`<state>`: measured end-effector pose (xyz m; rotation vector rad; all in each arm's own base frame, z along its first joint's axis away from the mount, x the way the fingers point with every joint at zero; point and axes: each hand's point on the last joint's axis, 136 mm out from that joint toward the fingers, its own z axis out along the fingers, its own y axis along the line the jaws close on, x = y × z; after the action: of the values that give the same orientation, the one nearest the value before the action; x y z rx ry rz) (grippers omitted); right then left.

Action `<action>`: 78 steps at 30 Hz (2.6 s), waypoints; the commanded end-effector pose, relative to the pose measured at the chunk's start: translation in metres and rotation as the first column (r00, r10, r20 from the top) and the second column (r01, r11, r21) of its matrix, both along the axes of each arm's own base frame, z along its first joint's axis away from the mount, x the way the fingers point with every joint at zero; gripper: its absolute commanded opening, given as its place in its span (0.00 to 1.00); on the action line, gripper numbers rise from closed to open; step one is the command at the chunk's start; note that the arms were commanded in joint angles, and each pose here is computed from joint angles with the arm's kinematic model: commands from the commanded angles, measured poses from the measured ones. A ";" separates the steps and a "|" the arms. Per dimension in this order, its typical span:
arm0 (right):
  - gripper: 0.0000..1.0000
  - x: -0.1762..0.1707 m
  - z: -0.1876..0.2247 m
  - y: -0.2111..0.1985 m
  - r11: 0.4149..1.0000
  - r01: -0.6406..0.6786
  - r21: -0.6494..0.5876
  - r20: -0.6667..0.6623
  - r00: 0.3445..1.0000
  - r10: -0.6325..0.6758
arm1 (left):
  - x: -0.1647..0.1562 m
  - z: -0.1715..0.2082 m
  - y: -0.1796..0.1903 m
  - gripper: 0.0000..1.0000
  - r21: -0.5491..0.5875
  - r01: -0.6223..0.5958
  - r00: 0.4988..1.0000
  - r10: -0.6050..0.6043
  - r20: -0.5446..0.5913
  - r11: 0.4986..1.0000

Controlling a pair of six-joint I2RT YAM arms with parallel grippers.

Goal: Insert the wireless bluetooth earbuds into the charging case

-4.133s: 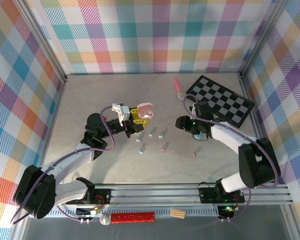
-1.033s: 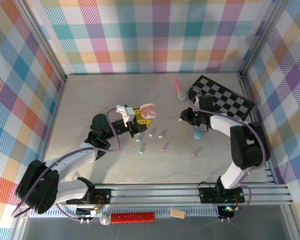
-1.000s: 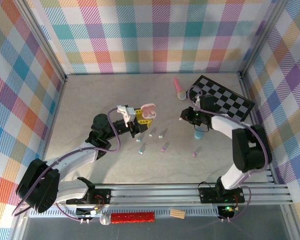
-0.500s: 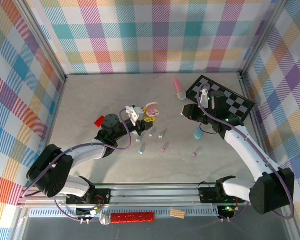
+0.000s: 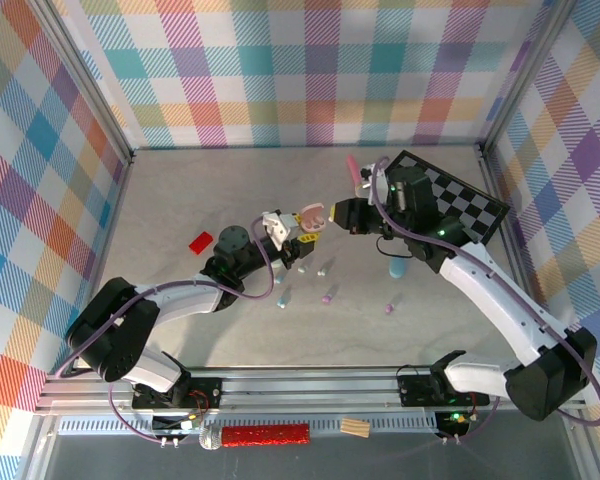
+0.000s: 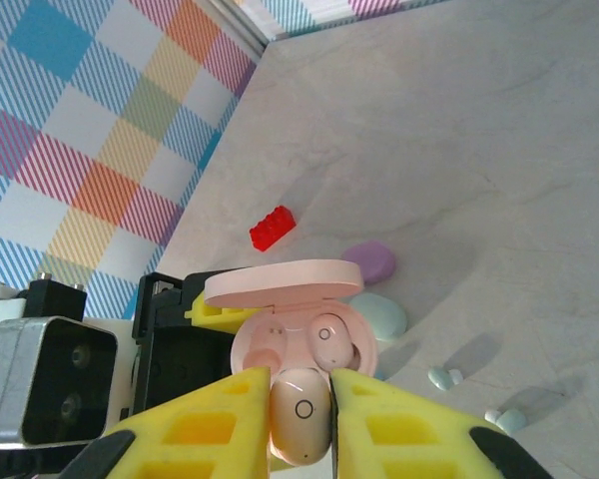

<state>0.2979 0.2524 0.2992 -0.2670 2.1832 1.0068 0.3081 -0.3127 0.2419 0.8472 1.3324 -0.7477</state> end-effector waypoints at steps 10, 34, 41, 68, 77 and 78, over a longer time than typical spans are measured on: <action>0.21 0.000 0.004 0.034 0.997 -0.078 -0.026 0.022 0.997 0.078 | 0.001 0.020 -0.006 0.37 -0.028 0.008 0.997 -0.006 0.072 1.000; 0.20 0.009 -0.029 0.051 0.991 -0.085 -0.101 0.003 0.996 0.086 | -0.004 0.024 -0.006 0.37 -0.036 0.015 0.997 -0.013 0.073 0.999; 0.29 0.001 -0.028 0.055 0.989 -0.125 -0.080 0.000 0.992 0.125 | -0.004 0.025 -0.005 0.37 -0.042 0.010 0.997 -0.007 0.072 0.999; 0.37 0.027 0.004 0.032 0.972 -0.072 -0.225 0.078 0.993 0.092 | -0.028 0.023 -0.008 0.38 -0.004 0.128 0.991 -0.128 0.036 0.992; 0.38 0.011 0.008 0.017 0.975 -0.062 -0.214 0.089 0.993 0.083 | -0.024 0.034 -0.006 0.38 -0.056 0.107 0.994 -0.105 0.042 0.993; 0.42 0.009 0.010 0.015 0.979 -0.058 -0.198 0.083 0.994 0.076 | -0.023 0.035 -0.006 0.38 -0.066 0.105 0.994 -0.102 0.041 0.992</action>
<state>0.3165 0.2755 0.2957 -0.4749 2.2347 0.7706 0.2882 -0.3175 0.2492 0.9111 1.3220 -0.8298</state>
